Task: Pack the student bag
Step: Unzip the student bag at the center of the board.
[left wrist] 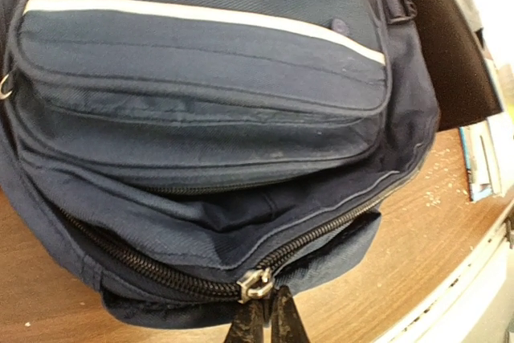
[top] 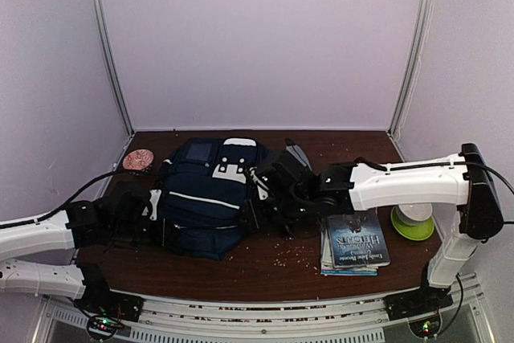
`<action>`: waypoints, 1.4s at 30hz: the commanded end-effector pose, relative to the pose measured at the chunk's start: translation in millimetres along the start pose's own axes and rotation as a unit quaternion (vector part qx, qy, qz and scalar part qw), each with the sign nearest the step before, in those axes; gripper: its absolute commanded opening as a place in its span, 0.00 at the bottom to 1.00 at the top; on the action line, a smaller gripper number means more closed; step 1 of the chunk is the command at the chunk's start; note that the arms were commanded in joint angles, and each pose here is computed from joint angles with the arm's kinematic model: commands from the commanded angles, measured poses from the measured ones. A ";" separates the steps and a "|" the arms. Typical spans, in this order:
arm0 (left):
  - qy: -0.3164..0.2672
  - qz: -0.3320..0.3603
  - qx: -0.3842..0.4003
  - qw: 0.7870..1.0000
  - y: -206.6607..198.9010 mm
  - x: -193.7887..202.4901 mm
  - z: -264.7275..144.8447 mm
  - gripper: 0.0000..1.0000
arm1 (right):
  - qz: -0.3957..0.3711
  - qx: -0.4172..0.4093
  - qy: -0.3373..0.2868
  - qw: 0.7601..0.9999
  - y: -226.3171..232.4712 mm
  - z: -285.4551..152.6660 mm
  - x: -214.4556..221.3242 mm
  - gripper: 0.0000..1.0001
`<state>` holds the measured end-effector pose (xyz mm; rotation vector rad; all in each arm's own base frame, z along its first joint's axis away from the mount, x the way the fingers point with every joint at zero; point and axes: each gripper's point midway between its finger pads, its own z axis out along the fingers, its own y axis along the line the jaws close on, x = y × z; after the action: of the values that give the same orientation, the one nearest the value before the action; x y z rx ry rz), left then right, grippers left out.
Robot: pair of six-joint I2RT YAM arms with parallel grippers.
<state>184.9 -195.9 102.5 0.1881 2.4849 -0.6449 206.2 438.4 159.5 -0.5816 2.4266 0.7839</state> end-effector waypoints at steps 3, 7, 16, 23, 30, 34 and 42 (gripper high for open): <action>-0.037 0.016 0.089 0.995 -41.6 -26.5 -6.2 0.00 | -0.133 -0.012 -0.014 0.991 50.9 10.4 -11.1 0.50; -0.037 0.019 0.098 0.994 -47.3 -28.9 -7.1 0.00 | -0.195 0.000 -0.044 0.980 57.7 25.2 -15.4 0.52; -0.033 0.019 0.108 0.993 -49.6 -24.7 -7.9 0.00 | -0.250 0.021 -0.065 0.966 53.6 62.2 -22.6 0.55; -0.030 0.021 0.107 0.994 -47.8 -21.3 -9.1 0.00 | -0.277 0.042 -0.058 0.958 50.2 79.6 -28.7 0.48; -0.029 0.021 0.110 0.993 -47.2 -19.5 -11.9 0.00 | -0.300 0.009 -0.029 0.953 54.7 88.7 -8.9 0.48; -0.031 0.023 0.114 0.993 -49.0 -20.0 -13.7 0.00 | -0.309 -0.004 -0.008 0.951 55.1 96.2 1.7 0.48; -0.030 0.019 0.111 0.993 -47.0 -19.0 -13.9 0.00 | -0.298 0.025 -0.021 0.954 44.7 95.6 -7.2 0.11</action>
<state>177.6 -217.4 117.4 0.2659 2.4455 -0.8102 208.9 538.5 110.7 -1.2270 2.0419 0.4988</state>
